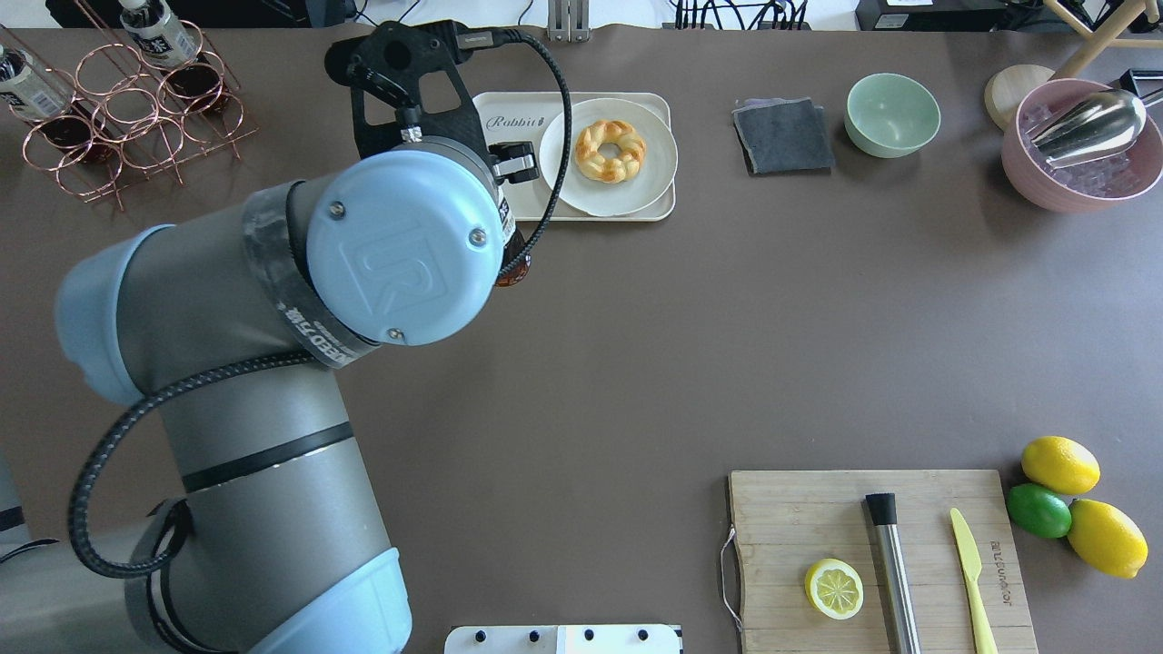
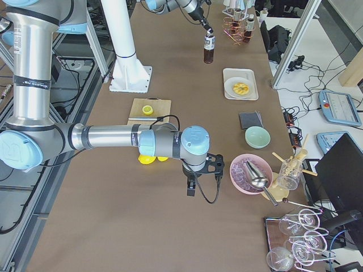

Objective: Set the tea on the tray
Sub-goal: 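Carry the tea bottle with the left gripper toward the tray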

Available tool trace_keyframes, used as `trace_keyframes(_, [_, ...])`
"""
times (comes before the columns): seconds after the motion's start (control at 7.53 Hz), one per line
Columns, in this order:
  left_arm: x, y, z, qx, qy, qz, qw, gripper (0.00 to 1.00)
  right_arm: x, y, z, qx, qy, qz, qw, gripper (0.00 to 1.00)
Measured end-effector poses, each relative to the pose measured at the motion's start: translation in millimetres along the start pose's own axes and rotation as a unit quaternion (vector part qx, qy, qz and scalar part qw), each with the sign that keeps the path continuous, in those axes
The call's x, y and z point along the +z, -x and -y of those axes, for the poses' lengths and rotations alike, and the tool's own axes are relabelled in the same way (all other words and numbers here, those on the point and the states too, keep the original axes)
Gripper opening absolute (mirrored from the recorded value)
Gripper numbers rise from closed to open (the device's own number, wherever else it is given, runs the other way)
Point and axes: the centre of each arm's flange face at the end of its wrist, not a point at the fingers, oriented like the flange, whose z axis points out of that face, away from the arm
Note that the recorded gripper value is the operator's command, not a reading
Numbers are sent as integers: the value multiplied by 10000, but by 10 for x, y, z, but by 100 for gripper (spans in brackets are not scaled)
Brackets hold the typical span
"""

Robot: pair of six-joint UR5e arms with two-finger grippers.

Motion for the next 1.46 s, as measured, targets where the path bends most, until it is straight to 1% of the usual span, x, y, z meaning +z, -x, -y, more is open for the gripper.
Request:
trace_keyframes(0.4, [4, -448, -441, 347, -150, 67, 9993, 0, 19, -16, -4, 9, 19, -5, 10000, 100])
trace_keyframes(0.66, [84, -859, -603, 502, -112, 190, 9985, 0, 31, -27, 1, 16, 31, -6, 10000, 100])
trace_keyframes(1.06, [285, -1025, -875, 738, -8, 415, 9964, 0, 19, -12, 32, 7, 17, -12, 10000, 100])
trace_keyframes(1.46, [274, -1077, -1131, 842, 120, 384, 9956, 0, 3, 1, 51, -9, -1, -12, 10000, 100])
